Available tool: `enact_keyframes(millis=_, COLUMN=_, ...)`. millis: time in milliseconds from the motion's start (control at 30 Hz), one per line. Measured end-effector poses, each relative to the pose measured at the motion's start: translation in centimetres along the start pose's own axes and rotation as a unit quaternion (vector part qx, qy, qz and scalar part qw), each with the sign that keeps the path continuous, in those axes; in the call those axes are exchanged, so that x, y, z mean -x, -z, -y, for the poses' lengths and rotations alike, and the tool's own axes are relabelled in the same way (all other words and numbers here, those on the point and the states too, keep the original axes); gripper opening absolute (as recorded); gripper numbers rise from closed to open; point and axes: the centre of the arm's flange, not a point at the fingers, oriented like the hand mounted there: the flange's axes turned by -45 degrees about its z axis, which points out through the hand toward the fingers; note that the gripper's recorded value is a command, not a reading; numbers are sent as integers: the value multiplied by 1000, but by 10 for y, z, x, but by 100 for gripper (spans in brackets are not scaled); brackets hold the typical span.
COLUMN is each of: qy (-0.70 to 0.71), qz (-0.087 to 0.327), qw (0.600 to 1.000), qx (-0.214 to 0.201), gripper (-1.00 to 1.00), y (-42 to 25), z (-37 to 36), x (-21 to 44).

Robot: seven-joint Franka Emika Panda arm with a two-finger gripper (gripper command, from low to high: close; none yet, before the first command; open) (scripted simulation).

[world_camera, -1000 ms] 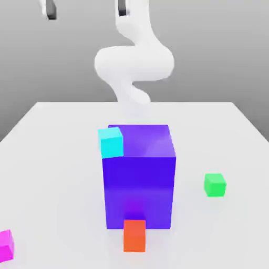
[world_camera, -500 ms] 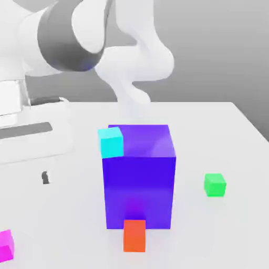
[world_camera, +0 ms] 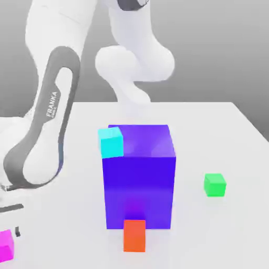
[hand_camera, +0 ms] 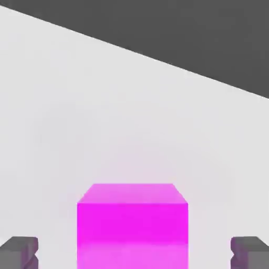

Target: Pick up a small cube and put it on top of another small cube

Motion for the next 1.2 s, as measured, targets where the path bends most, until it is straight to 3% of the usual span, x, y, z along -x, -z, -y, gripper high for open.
enact_keyframes(millis=167, qy=0, qz=0, qw=1000, qx=-1, gripper=-100, y=-5, z=0, x=0)
enact_keyframes(millis=433, qy=11, qz=-20, qw=1000, qx=-8, gripper=-100, y=65, z=21, x=-24)
enact_keyframes(millis=700, qy=158, qz=-53, qw=985, qx=-40, gripper=-100, y=92, z=187, x=-111)
enact_keyframes(millis=900, qy=304, qz=-64, qw=950, qx=-39, gripper=-100, y=122, z=342, x=-132)
enact_keyframes(millis=1000, qy=422, qz=-53, qw=904, qx=-37, gripper=-100, y=129, z=453, x=-109)
enact_keyframes(millis=1200, qy=579, qz=-30, qw=815, qx=-3, gripper=-100, y=130, z=566, x=-18)
